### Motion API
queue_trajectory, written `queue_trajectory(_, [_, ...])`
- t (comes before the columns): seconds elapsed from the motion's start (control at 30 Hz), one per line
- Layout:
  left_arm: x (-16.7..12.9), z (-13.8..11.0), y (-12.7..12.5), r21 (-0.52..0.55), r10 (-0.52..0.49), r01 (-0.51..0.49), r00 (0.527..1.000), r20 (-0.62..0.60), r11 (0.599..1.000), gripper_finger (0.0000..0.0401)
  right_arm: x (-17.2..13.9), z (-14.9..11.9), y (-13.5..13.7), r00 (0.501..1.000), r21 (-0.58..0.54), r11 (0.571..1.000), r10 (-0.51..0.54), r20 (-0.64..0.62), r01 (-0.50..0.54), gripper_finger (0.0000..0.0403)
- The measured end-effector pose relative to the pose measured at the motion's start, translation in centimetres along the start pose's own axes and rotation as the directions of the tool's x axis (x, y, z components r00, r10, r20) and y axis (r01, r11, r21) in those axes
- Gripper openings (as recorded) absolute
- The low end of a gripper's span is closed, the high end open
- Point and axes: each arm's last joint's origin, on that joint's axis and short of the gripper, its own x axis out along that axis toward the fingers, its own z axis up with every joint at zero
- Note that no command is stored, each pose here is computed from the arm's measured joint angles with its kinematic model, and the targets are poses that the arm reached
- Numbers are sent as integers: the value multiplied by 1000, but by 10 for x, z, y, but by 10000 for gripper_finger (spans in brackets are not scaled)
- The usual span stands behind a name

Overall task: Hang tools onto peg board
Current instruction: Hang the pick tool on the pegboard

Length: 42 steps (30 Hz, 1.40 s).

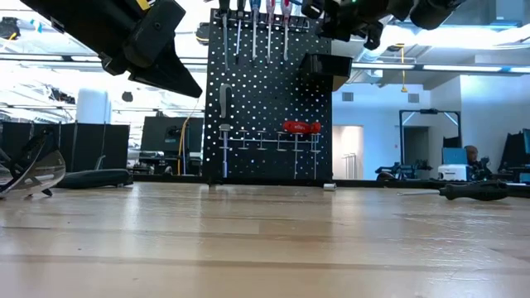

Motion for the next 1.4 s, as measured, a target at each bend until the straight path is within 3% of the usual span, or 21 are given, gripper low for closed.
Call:
queue_trajectory(0.4, [0, 0, 0, 0, -1, 1, 1000, -1, 1000, 0, 3, -4, -1, 1000, 27, 1000, 14, -20, -13, 0])
queue_trajectory(0.7, [0, 0, 0, 0, -1, 1, 1000, -1, 1000, 0, 4, 3, 4, 996, 44, 995, 93, -8, -92, 0])
queue_trajectory(1.17, [0, 0, 0, 0, -2, 2, 1000, -2, 1000, 0, 17, -3, -4, 996, 96, 995, 49, -75, -42, 0])
queue_trajectory(1.4, [0, 0, 0, 0, -3, 3, 1000, -3, 1000, 0, 20, -4, -5, 994, 115, 991, 77, -82, -67, 0])
